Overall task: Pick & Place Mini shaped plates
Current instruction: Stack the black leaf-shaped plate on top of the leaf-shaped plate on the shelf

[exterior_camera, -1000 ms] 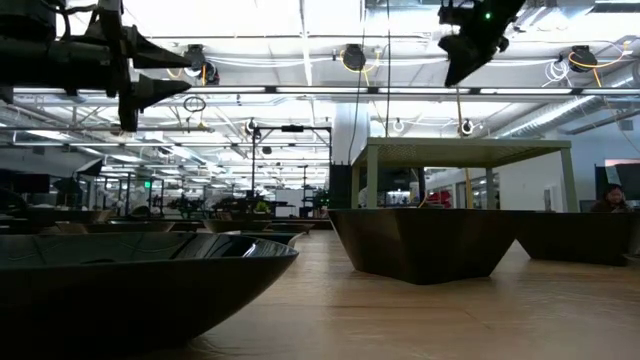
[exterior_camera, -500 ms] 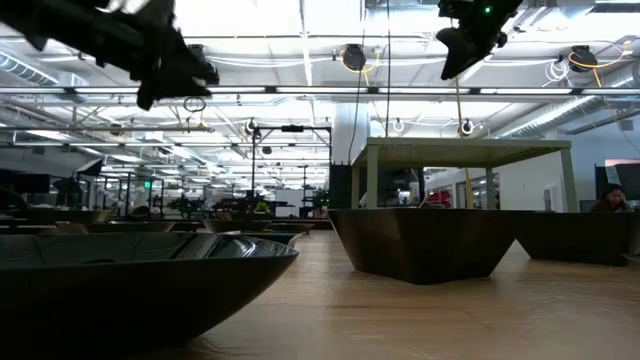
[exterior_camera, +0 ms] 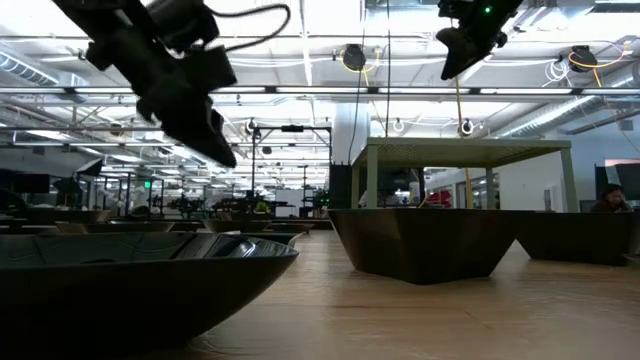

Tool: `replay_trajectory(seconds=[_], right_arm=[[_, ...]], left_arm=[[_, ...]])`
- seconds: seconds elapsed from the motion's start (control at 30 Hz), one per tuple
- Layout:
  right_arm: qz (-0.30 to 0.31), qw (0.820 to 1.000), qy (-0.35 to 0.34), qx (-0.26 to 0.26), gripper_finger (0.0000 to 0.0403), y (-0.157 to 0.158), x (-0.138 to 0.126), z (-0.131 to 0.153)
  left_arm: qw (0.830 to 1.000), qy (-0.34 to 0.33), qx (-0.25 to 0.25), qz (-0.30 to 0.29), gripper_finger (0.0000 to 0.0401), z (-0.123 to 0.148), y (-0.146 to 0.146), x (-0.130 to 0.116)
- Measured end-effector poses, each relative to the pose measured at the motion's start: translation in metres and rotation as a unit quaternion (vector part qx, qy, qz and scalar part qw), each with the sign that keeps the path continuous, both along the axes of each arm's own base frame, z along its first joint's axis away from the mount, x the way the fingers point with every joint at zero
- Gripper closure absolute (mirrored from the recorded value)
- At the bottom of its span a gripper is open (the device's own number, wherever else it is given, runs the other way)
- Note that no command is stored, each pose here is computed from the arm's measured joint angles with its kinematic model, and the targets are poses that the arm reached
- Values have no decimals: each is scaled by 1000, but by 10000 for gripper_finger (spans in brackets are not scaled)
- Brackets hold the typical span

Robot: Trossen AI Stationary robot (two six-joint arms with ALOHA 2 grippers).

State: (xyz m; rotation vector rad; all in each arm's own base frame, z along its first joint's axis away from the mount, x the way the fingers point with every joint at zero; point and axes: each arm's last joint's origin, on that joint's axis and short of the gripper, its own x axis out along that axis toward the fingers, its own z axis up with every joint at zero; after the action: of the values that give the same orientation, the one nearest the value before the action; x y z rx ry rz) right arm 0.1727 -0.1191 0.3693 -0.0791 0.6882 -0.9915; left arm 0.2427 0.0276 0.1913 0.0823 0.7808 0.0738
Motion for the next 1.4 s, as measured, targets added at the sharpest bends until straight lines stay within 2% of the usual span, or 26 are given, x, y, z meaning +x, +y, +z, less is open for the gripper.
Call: replay_trajectory(seconds=[0.2, 0.4, 0.5, 0.67, 0.73, 0.87, 0.97, 1.13, 1.23, 1.3, 1.4], right_arm=[[11, 1000, 18, -8, 298, 0, 0, 0], [14, 1000, 22, -10, 298, 0, 0, 0], [14, 1000, 22, -10, 298, 0, 0, 0], [14, 1000, 22, -10, 298, 0, 0, 0], [14, 1000, 22, -10, 298, 0, 0, 0], [14, 1000, 22, -10, 299, 0, 0, 0], [14, 1000, 22, -10, 303, 0, 0, 0], [15, 1000, 22, -9, 313, 0, 0, 0], [25, 999, 20, -5, 319, 0, 1, 0], [69, 997, 19, 9, 323, 2, 2, -1], [180, 983, -9, 34, 327, 5, 9, 1]], left_arm=[[994, 75, 56, -62, 226, -23, 1, 4], [969, 148, 153, -121, 226, -45, 5, 8], [957, 178, 188, -129, 226, -57, 7, 11], [948, 207, 203, -129, 229, -69, 7, 14], [948, 207, 204, -128, 245, -70, 6, 15], [951, 193, 205, -126, 320, -69, 4, 16], [961, 176, 186, -106, 384, -67, 4, 17], [977, 136, 155, -56, 386, -63, 3, 22], [984, 83, 151, -53, 396, -41, 0, 30], [987, 41, 146, -60, 394, -21, -1, 36], [985, -37, 146, -86, 392, 12, -2, 46]])
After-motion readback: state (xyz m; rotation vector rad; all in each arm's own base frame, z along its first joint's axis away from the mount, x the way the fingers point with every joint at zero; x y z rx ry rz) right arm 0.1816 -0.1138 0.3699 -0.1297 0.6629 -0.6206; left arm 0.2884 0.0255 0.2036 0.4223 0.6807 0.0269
